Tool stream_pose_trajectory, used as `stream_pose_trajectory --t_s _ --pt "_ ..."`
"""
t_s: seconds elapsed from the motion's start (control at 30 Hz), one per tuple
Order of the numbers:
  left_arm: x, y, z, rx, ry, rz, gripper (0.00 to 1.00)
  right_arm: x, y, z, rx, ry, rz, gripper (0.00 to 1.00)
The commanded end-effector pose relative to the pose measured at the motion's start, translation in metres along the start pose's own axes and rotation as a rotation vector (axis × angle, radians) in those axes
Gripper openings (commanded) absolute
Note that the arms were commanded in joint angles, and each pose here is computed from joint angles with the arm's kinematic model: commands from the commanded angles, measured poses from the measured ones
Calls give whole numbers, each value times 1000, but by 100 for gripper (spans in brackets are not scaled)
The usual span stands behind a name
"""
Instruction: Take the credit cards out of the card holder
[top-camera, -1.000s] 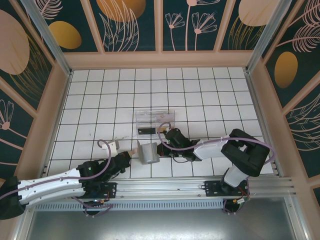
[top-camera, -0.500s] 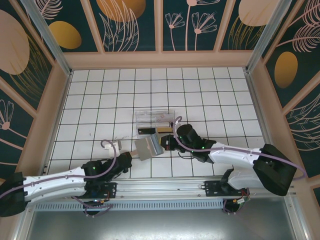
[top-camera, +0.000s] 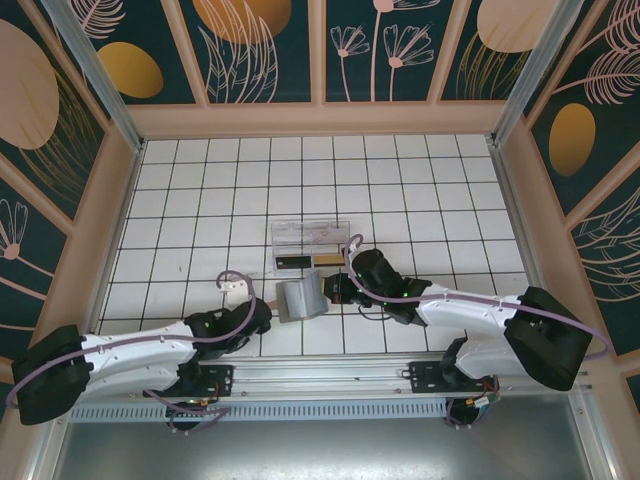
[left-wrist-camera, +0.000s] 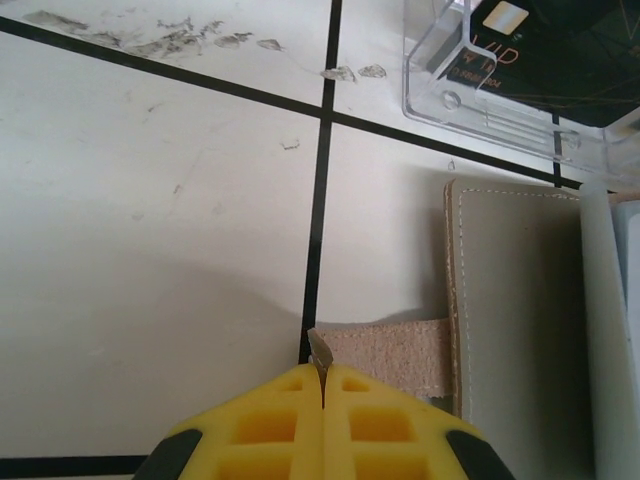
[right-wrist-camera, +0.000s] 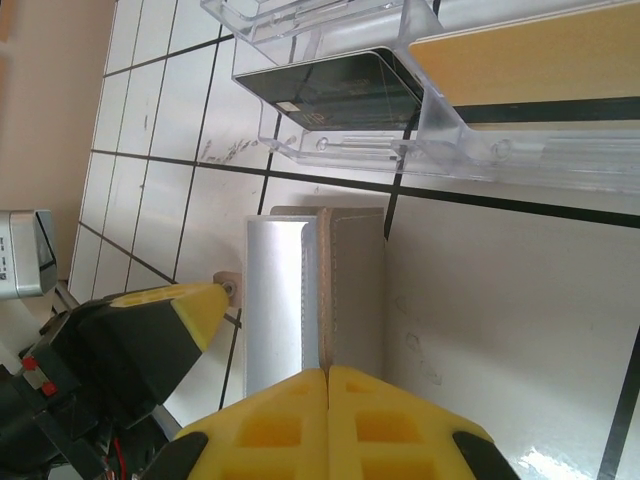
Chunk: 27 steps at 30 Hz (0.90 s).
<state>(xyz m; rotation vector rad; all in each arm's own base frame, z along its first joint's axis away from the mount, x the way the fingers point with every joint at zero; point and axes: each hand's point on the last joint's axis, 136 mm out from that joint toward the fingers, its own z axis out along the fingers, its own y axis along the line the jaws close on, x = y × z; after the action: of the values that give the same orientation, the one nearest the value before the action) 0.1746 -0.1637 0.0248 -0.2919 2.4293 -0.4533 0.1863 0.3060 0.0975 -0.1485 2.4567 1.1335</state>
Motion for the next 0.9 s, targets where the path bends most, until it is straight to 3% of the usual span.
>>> stream_pose_trajectory --t_s 0.0,0.23,0.5,0.83,0.87 --pt "-6 -16 1 28 6 37 0 -6 22 -5 -62 -8 23 0" --pt "3 -29 16 22 71 97 0 -4 58 -4 -165 13 16 0" --pt "4 -33 20 -11 101 134 0 9 38 25 -101 70 26 0" --pt "1 -22 12 -19 81 117 0 -10 -15 -14 53 -73 30 0" --pt "0 -25 11 -17 82 122 12 -12 -21 -18 67 -83 34 0"
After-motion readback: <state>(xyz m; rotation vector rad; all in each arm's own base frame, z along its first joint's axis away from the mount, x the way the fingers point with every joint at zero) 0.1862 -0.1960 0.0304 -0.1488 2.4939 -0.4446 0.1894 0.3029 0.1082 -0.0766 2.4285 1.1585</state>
